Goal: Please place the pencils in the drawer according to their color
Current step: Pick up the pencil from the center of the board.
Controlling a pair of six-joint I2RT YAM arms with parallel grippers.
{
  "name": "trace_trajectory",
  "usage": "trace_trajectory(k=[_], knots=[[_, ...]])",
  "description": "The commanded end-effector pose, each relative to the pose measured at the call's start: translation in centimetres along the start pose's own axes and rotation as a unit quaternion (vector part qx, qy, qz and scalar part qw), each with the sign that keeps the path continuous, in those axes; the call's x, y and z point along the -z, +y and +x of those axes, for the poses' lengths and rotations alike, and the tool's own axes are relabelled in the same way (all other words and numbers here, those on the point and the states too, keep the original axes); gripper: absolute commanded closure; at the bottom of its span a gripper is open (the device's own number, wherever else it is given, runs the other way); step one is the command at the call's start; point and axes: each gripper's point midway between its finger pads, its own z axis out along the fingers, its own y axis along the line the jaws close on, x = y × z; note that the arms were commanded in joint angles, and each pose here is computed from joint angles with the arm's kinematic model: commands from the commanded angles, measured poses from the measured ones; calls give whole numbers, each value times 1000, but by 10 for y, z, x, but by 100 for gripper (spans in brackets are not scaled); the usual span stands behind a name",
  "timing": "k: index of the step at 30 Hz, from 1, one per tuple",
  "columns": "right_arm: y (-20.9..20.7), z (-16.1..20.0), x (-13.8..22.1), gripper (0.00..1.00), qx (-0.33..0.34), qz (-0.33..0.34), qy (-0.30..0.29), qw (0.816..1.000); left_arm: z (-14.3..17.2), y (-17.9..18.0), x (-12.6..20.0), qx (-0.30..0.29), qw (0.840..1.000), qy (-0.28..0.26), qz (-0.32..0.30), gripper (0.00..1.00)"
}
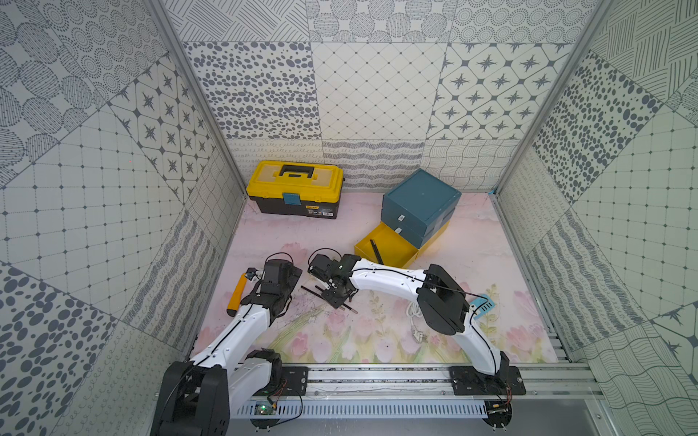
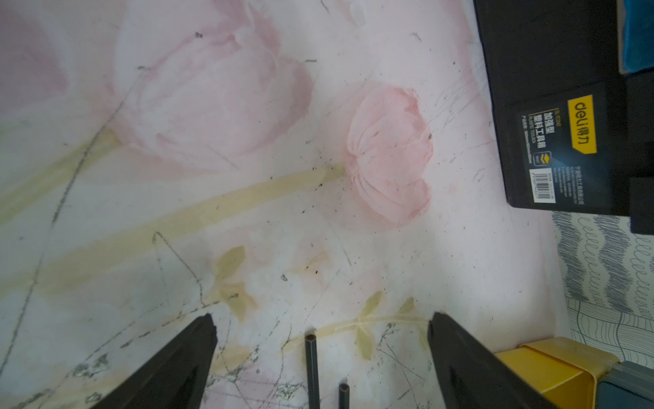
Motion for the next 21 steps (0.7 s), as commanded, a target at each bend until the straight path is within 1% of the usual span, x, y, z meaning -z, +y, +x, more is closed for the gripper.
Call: trace_trajectory(k=[1, 9, 16, 21], knots=[[2, -5, -6, 70, 8, 0, -1, 1000, 0, 0, 0, 5, 1000, 3, 2, 1], [-2, -5, -13, 68, 10, 14, 5, 1000, 0, -1, 0, 5, 1000, 4, 4, 1], [-13, 1, -16, 72, 10, 38, 16, 999, 2, -2, -3, 6, 1000, 9, 6, 1], [-14, 4, -17, 72, 5, 32, 21, 999, 3, -3, -4, 7, 1000, 11, 8, 1]])
